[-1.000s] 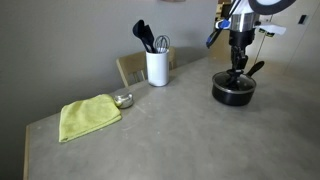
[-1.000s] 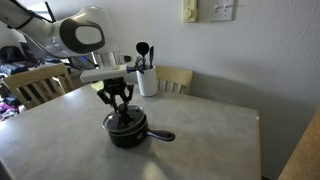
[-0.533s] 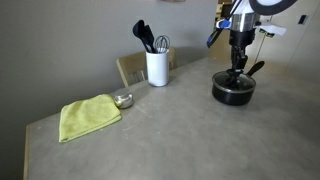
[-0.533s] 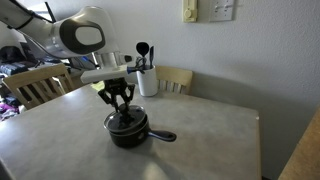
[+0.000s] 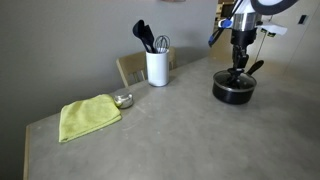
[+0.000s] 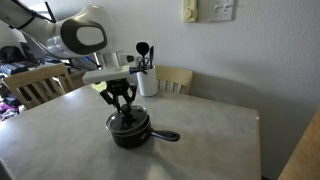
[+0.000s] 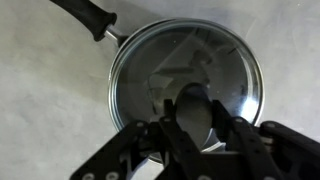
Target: Pick the glass lid and put it on the pot
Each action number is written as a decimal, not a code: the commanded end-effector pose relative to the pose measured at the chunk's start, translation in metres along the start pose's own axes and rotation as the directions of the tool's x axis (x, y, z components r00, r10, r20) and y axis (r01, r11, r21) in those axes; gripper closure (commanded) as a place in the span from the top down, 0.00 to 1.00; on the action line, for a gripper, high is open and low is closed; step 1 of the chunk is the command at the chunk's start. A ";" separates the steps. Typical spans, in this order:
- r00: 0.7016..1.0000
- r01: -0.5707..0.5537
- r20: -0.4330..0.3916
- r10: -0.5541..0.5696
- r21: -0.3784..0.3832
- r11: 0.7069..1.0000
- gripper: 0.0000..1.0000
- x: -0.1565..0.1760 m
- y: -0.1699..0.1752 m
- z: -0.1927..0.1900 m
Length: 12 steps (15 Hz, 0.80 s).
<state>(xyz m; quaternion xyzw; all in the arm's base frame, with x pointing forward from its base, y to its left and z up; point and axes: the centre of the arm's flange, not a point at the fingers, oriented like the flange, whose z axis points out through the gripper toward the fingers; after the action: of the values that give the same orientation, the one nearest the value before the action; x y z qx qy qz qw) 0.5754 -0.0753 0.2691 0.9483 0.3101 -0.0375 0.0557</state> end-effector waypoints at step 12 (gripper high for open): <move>0.999 0.000 -0.054 0.000 0.002 1.000 0.14 -0.003 -0.001 -0.032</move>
<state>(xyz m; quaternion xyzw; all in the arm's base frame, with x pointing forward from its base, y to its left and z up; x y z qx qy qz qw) 0.5788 -0.0697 0.2767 0.9488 0.3099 -0.0284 0.0533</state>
